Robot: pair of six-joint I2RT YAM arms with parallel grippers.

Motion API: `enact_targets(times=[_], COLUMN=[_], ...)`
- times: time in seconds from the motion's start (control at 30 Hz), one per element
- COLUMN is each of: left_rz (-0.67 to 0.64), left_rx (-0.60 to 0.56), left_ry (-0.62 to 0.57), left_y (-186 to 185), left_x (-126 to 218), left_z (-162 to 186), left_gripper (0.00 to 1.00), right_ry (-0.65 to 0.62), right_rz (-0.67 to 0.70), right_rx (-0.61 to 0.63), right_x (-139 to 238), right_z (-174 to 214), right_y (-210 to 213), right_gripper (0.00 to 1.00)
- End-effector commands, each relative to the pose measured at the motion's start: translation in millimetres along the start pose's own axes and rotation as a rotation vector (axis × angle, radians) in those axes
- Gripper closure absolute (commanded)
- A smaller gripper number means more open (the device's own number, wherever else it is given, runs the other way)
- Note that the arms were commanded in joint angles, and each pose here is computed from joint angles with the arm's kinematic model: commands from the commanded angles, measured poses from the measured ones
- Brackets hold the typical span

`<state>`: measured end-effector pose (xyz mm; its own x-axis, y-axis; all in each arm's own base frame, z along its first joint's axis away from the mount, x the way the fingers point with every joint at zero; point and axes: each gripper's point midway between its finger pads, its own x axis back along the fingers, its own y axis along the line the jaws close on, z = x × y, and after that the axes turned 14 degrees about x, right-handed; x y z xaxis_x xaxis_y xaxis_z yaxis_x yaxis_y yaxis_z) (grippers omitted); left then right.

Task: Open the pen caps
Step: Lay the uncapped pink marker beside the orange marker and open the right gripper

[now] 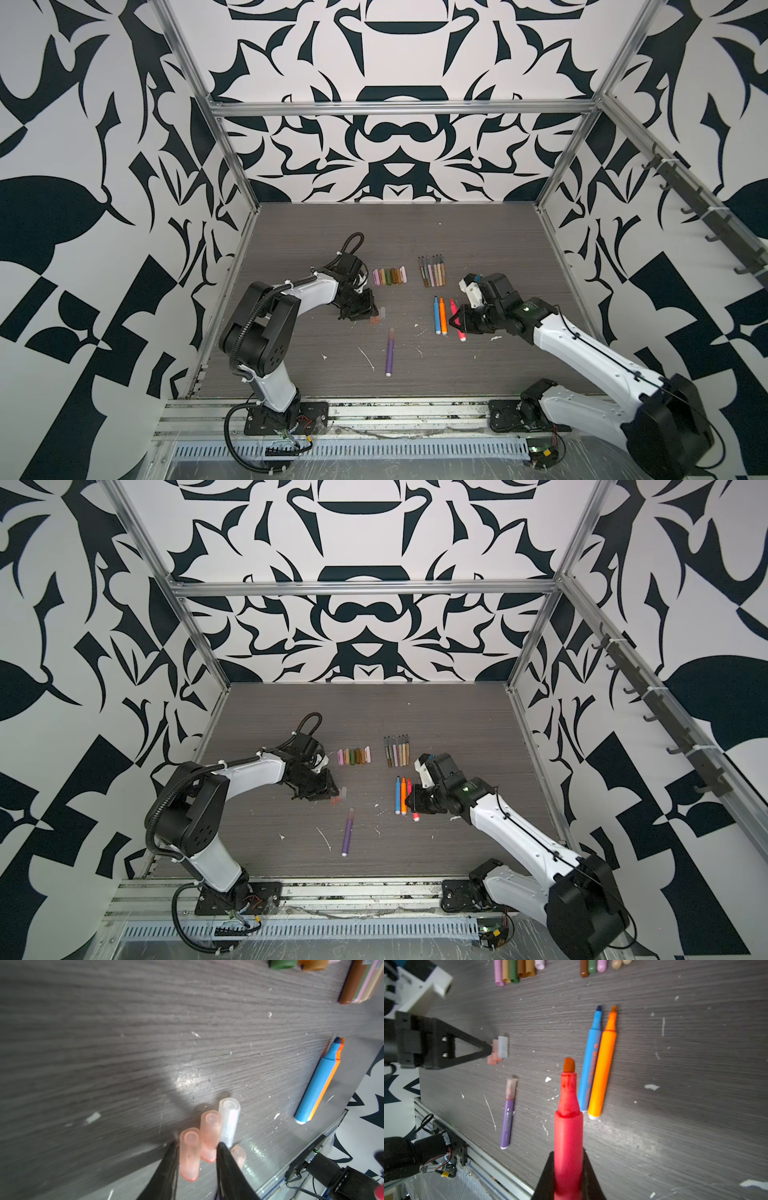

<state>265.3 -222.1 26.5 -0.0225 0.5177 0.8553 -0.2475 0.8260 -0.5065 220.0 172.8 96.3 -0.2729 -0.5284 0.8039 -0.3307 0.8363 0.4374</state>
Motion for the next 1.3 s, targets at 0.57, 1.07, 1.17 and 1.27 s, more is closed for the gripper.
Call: enact_targets(times=[0.57,1.07,1.17,1.27], left_rz=[0.029,0.064,0.072,0.079], left_rx=[-0.024,-0.041,-0.041,-0.040], left_ry=[-0.076,-0.142,-0.141,-0.144], left_y=[-8,-21,-23,-25], left_x=[35,62,63,66], left_z=[1,-1,-1,-1], left_gripper=[0.60,0.60,0.60,0.60], right_ry=[0.038,0.035,0.037,0.037], right_rz=[-0.090,-0.076,-0.076,-0.079], right_rx=[-0.081,-0.083,-0.082,-0.082], right_x=[-63,-67,-67,-67], right_z=[-22,-18,-17,-17], right_y=[-44,-49,-49,-49], right_gripper=[1.00,0.70,0.70,0.69])
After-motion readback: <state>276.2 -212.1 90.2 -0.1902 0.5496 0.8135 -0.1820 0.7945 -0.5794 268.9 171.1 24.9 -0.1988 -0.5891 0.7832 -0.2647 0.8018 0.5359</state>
